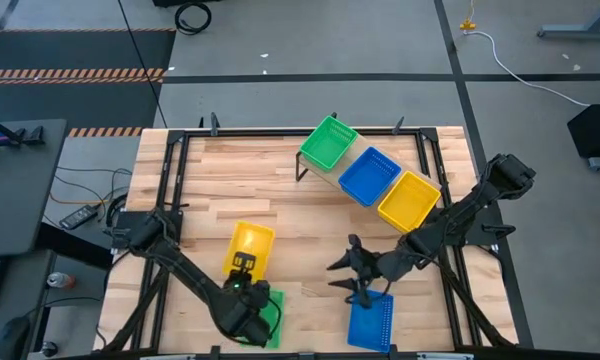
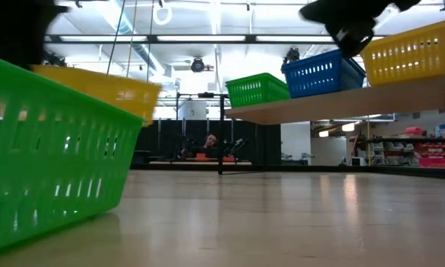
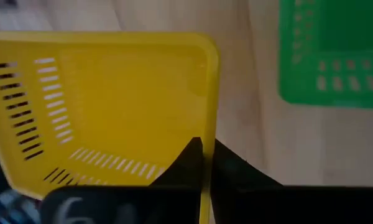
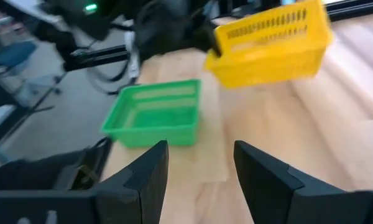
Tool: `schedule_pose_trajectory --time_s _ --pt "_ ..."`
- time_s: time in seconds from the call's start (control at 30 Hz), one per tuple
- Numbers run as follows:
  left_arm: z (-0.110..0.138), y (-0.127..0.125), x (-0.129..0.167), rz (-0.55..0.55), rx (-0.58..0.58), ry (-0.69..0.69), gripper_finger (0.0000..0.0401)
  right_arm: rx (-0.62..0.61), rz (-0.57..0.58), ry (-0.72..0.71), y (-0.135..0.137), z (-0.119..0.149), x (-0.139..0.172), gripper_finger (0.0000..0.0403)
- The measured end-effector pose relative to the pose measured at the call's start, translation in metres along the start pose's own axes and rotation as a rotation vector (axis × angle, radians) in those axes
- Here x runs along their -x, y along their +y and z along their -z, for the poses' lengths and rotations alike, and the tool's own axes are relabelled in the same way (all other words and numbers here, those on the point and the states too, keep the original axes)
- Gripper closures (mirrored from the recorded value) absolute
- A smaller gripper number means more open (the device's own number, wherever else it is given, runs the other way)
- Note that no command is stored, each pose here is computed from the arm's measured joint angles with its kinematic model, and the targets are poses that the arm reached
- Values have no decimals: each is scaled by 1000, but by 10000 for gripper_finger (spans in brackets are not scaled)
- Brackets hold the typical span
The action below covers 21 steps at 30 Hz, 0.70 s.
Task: Stack baskets on shelf by color
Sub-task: Stack the yellow bin on top of the yellow bins on the shelf
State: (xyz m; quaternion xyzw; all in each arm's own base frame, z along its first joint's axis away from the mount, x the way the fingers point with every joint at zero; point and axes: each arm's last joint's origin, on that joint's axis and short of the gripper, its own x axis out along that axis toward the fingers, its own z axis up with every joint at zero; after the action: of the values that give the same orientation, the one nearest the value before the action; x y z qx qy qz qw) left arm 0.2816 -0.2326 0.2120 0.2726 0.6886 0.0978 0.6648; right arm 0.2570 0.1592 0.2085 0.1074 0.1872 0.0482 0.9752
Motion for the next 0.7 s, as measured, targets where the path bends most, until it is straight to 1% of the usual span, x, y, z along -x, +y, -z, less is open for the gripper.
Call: schedule_pose_trajectory --time_s 0.07,0.23,0.3,0.37,0.47,0.53,0.63,0.7 --pt "-7 4 -3 1 -67 -39 389 -9 39 -13 -7 -3 -3 213" --pt "-31 10 -8 67 -212 -186 389 -43 118 -35 -24 -10 -9 213" --pt "-41 13 -9 86 -253 -259 389 -24 142 -27 -30 -13 -11 213" --pt "-49 18 -11 96 -268 -304 389 -7 174 13 -34 -17 -13 213" --pt "-57 28 -16 119 -286 -324 389 -8 237 108 -39 -26 -14 213" --pt "-60 34 -19 114 -301 -325 389 -21 276 163 -42 -32 -14 213" --pt "-66 44 -24 107 -315 -343 389 -42 308 214 -44 -41 -12 213" --pt "-70 48 -25 102 -323 -367 389 -56 309 235 -47 -47 -12 213"
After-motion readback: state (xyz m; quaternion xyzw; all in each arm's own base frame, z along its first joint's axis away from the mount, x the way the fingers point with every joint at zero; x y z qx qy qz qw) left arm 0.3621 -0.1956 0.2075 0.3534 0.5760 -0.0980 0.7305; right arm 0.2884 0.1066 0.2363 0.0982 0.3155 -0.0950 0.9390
